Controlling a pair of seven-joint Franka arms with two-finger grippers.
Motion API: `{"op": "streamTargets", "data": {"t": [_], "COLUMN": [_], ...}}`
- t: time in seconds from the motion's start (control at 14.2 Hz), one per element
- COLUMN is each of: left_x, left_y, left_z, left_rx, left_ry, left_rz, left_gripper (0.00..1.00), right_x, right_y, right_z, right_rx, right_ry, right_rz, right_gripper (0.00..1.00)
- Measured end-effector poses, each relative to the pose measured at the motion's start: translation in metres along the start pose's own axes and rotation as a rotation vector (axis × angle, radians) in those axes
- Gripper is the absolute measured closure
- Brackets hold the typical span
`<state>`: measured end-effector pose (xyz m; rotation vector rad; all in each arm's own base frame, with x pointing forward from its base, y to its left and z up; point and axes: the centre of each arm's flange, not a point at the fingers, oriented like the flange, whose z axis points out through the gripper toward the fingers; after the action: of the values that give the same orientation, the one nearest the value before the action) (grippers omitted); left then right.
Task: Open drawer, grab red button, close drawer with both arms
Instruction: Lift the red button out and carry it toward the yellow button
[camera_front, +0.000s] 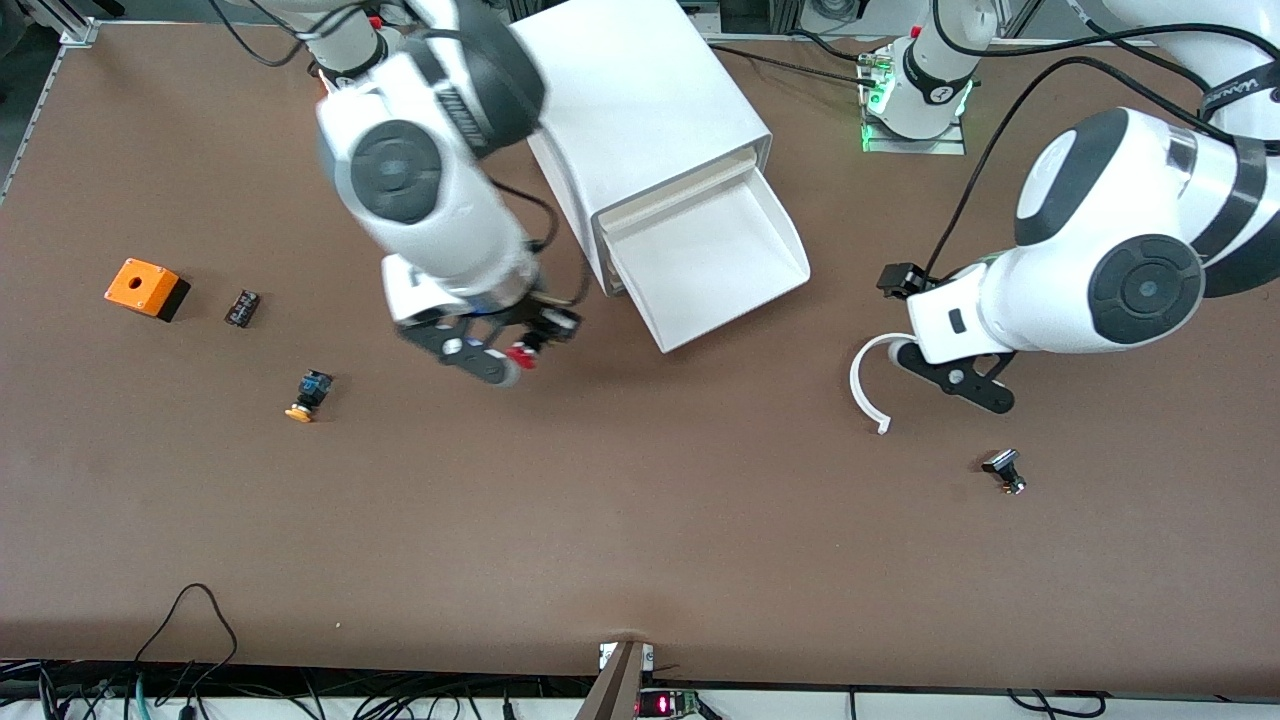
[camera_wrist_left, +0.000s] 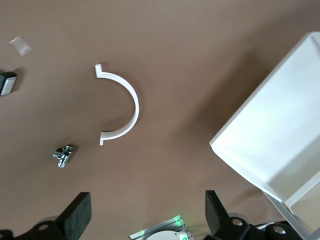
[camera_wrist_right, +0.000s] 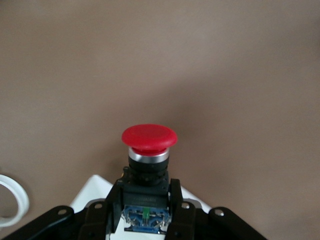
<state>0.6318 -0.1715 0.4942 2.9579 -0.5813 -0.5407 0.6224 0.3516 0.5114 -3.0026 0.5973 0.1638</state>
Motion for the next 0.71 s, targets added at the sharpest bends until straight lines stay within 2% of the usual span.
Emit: {"op": "streamTargets", "data": {"t": [0.28,0.42,0.71], "left_x": [0.016,0.028,0.049], "left_y": [0.017,0.031,0.048], "left_z": [0.011,0.027,0.063], "left_rx": [-0.012,-0.013,-0.024], "left_ry": [0.028,0.046,0.083], "left_rz": [-0.273,-0.345,-0.494], "left_gripper": [0.0,0.0,0.0], "right_x": [0.089,0.128,0.174], "right_y": [0.096,0.14,0.212], "right_z": [0.013,0.039,0.115], "right_rx": [-0.06,-0.088,-0.112], "right_ry": [-0.004,0.011,0.067], "right_rz": [-0.224,-0.32,-0.421], "right_gripper": [0.59,0.59,0.59]}}
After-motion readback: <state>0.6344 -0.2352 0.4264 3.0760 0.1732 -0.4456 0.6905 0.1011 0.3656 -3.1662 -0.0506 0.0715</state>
